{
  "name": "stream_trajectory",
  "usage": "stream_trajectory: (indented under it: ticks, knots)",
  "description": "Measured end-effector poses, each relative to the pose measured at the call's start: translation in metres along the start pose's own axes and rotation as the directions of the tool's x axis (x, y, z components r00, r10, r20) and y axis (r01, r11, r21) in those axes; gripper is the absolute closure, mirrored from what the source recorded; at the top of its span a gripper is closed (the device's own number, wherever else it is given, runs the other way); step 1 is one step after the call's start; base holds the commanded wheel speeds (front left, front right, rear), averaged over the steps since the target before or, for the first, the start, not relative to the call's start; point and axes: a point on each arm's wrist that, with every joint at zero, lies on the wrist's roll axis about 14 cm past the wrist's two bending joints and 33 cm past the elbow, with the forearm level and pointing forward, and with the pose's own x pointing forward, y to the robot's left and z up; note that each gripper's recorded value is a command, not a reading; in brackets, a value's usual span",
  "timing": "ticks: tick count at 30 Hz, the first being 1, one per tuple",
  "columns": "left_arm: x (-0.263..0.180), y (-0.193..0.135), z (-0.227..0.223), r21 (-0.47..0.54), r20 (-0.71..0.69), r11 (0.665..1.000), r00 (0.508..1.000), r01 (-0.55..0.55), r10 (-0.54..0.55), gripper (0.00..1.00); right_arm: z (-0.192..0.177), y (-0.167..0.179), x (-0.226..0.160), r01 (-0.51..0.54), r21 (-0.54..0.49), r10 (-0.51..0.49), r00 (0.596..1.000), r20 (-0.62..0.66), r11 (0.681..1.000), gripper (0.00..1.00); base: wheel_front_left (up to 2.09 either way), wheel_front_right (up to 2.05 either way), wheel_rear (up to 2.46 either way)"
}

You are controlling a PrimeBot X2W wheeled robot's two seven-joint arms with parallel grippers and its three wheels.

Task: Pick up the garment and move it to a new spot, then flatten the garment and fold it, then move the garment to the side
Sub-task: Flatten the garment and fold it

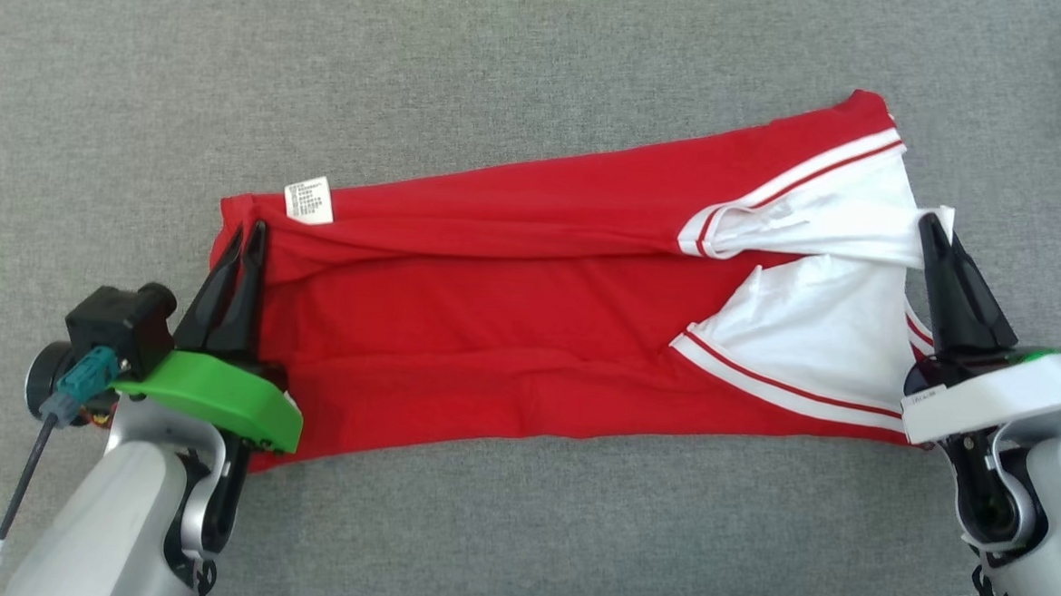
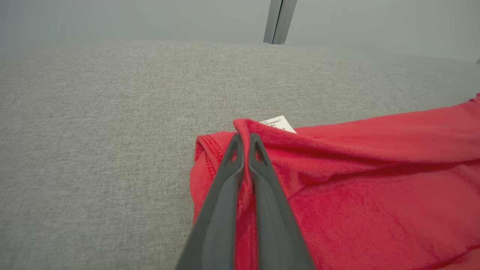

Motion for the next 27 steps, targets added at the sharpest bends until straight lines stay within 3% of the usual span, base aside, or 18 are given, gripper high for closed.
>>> stream_trajectory:
  ticks: [5, 6, 7, 8, 9, 10, 14, 19, 27]
  knots:
    - [-0.021, -0.003, 0.0, -0.013, -0.031, 1.0, 0.999, -0.019, 0.019, 1.0, -0.005, 0.0, -0.023, 0.036, 0.033, -0.035, 0.999, -0.012, 0.999, 1.0, 0.0, 0.0, 0.0]
    - [-0.026, -0.004, -0.006, -0.02, -0.062, 1.0, 0.998, -0.017, 0.016, 1.0, -0.009, 0.002, -0.027, 0.04, 0.04, -0.039, 0.999, -0.028, 0.998, 0.8, 0.0, 0.0, 0.0]
    - [-0.031, -0.006, -0.012, -0.032, -0.089, 0.999, 0.996, -0.014, 0.011, 1.0, -0.012, 0.003, -0.031, 0.041, 0.037, -0.04, 0.998, -0.038, 0.998, 0.45, 0.0, 0.0, 0.0]
    - [-0.035, -0.008, -0.017, -0.041, -0.108, 0.999, 0.994, -0.012, 0.008, 0.83, -0.015, 0.004, -0.034, 0.046, 0.038, -0.044, 0.998, -0.046, 0.998, 0.06, 0.0, 0.0, 0.0]
    - [-0.039, -0.008, -0.022, -0.041, -0.126, 0.999, 0.992, -0.019, 0.014, 0.35, -0.017, 0.003, -0.038, 0.05, 0.031, -0.048, 0.997, -0.058, 0.998, 0.0, 0.0, 0.0, 0.0]
    - [-0.043, -0.007, -0.024, -0.039, -0.131, 0.999, 0.991, -0.025, 0.019, 0.0, -0.018, 0.004, -0.042, 0.054, 0.025, -0.052, 0.997, -0.059, 0.998, 0.0, 0.0, 0.0, 0.0]
    - [-0.051, 0.005, -0.022, -0.054, -0.089, 0.993, 0.991, -0.104, 0.099, 0.0, -0.013, 0.009, -0.052, 0.054, -0.011, -0.054, 0.998, -0.033, 0.998, 0.0, 0.0, 0.0, 0.0]
    - [-0.056, 0.002, 0.002, -0.041, 0.051, 0.989, 0.988, -0.141, 0.143, 0.0, 0.02, 0.012, -0.059, 0.063, -0.093, -0.056, 0.995, 0.077, 0.994, 0.0, 0.0, 0.0, 0.0]
    - [-0.062, -0.013, 0.064, 0.032, 0.272, 0.992, 0.956, -0.124, 0.111, 0.0, 0.075, 0.032, -0.065, 0.068, -0.244, -0.016, 0.978, 0.21, 0.967, 0.0, 0.0, 0.0, 0.0]
